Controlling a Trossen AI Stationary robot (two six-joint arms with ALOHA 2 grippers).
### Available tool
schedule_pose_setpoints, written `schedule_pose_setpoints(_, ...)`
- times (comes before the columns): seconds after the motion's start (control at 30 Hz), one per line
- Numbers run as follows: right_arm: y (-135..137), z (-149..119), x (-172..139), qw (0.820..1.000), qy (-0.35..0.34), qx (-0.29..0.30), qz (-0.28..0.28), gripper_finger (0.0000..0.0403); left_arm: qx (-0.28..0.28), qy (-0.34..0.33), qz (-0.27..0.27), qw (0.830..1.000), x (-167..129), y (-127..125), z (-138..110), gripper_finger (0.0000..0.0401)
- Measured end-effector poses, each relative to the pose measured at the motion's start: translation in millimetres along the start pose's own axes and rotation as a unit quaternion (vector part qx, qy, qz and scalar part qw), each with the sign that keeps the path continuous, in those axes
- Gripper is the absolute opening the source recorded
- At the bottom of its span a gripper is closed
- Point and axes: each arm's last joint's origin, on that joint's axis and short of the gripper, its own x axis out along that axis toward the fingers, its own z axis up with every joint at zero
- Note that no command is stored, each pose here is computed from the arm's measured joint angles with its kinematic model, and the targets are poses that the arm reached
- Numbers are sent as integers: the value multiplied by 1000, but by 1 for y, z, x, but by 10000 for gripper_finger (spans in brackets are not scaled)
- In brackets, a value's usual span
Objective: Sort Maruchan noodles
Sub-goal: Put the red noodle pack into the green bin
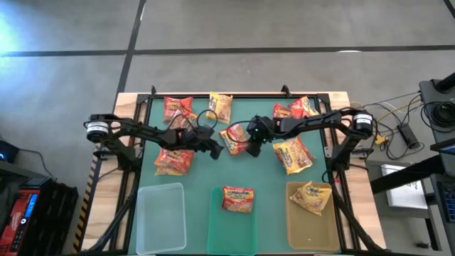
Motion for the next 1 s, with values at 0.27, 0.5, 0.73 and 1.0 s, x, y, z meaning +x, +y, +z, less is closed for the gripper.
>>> schedule_pose_setpoints(0.27,-2,-13,13,1000,-11,-22,-7,117,-129,-42,15,991,1,26,3,233)
schedule_pose_setpoints(0.5,-4,-24,18,1000,-6,-25,-9,113,-177,-79,2,981,1,37,14,233)
schedule_pose_setpoints(0.73,-4,-22,13,1000,-3,-26,-8,108,-168,-80,-9,982,1,35,19,233)
schedule_pose_setpoints(1.0,1,-6,-11,998,-67,-5,7,94,-143,-79,-6,986,1,35,19,233)
